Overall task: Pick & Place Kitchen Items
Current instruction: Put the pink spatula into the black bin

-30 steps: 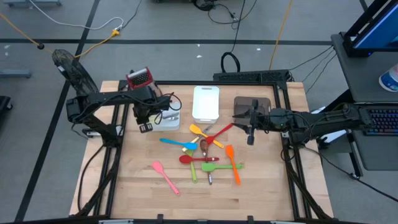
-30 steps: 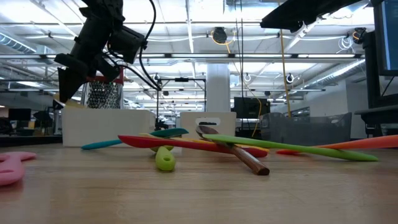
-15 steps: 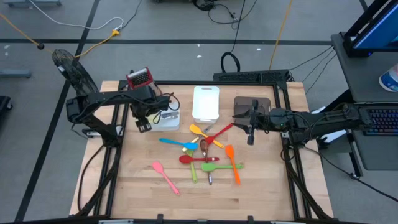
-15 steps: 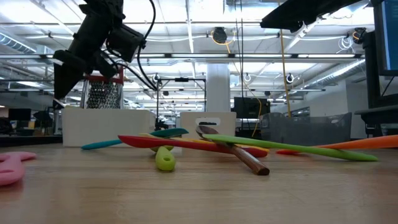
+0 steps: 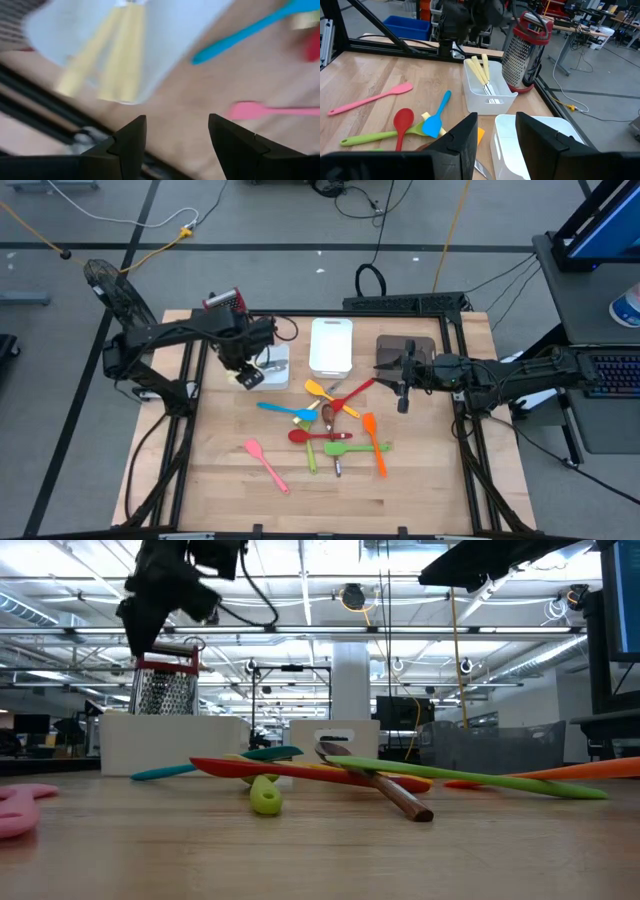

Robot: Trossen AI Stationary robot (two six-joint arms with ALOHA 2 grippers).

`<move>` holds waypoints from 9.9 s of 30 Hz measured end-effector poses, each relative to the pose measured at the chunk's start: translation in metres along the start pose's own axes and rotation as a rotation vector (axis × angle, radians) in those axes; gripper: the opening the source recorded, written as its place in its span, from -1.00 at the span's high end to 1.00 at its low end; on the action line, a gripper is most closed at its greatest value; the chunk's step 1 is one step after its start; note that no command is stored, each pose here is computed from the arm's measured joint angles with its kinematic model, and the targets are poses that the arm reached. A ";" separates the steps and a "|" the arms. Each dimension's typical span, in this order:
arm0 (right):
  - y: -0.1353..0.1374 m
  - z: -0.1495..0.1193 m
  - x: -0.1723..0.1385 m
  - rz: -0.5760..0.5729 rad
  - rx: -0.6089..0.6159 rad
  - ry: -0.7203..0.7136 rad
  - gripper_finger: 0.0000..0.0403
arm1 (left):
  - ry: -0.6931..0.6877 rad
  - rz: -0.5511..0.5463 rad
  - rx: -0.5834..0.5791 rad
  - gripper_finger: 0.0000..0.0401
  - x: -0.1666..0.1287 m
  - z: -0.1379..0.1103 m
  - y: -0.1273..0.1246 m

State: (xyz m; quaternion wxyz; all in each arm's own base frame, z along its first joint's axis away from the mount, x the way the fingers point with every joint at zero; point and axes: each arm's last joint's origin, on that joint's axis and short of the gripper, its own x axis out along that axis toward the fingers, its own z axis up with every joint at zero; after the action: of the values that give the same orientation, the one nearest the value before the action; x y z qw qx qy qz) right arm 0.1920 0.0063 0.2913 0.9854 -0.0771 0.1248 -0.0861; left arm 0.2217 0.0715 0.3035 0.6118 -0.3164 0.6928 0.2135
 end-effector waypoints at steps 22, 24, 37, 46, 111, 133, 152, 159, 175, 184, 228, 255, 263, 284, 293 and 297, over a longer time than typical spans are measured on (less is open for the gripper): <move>0.000 -0.001 0.000 0.001 -0.003 0.007 0.35 | -0.043 -0.040 -0.439 -0.09 0.004 -0.060 -0.089; 0.000 -0.001 0.000 0.001 -0.003 0.007 0.35 | -0.062 -0.056 -0.474 -0.09 0.006 -0.067 -0.098; 0.000 -0.001 0.000 0.001 -0.003 0.007 0.35 | -0.218 -0.180 -0.746 -0.09 0.021 -0.102 -0.143; 0.000 -0.001 0.000 0.001 -0.003 0.006 0.35 | -0.204 -0.127 -0.888 -0.09 0.066 -0.111 -0.184; 0.000 0.000 0.000 0.001 -0.047 0.006 0.35 | -0.187 -0.102 -1.017 0.58 0.209 -0.105 -0.221; 0.000 -0.001 0.000 0.001 -0.048 0.006 0.35 | -0.330 -0.166 -0.957 0.95 0.203 -0.142 -0.222; 0.000 -0.001 0.000 0.001 -0.047 0.006 0.35 | -0.362 -0.139 -0.957 0.99 0.194 -0.145 -0.216; 0.000 -0.001 0.000 0.001 -0.047 0.006 0.35 | -0.328 -0.118 -0.963 1.00 0.193 -0.141 -0.215; 0.000 0.000 0.000 0.000 -0.045 -0.002 0.35 | -0.308 -0.093 -0.948 0.97 0.192 -0.137 -0.214; 0.000 0.000 0.000 0.000 -0.045 -0.002 0.35 | -0.313 -0.058 -0.941 0.64 0.196 -0.136 -0.212; 0.000 0.000 0.000 0.000 -0.056 -0.002 0.35 | -0.353 -0.061 -0.935 0.82 0.206 -0.110 -0.214; 0.000 0.000 0.000 0.000 -0.064 -0.001 0.35 | -0.430 0.046 -0.879 -0.24 0.141 -0.110 -0.174; 0.000 0.000 0.000 0.000 -0.064 -0.002 0.35 | -0.425 0.109 -0.832 -0.49 0.140 -0.082 -0.165; 0.000 0.000 0.000 0.000 -0.064 -0.001 0.35 | -0.314 0.054 -0.935 -0.70 0.202 -0.061 -0.143; 0.000 0.000 0.000 0.000 -0.064 -0.002 0.35 | -0.274 0.047 -0.935 -0.53 0.209 -0.058 -0.133; 0.000 0.000 0.000 0.000 -0.064 -0.002 0.35 | -0.283 0.041 -0.929 -0.23 0.210 -0.058 -0.133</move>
State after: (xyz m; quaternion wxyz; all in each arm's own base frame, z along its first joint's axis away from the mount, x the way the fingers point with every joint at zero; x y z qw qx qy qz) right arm 0.1921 0.0064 0.2915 0.9825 -0.1087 0.1267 -0.0820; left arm 0.2628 -0.0995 0.1190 0.4898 -0.5103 0.4403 0.5531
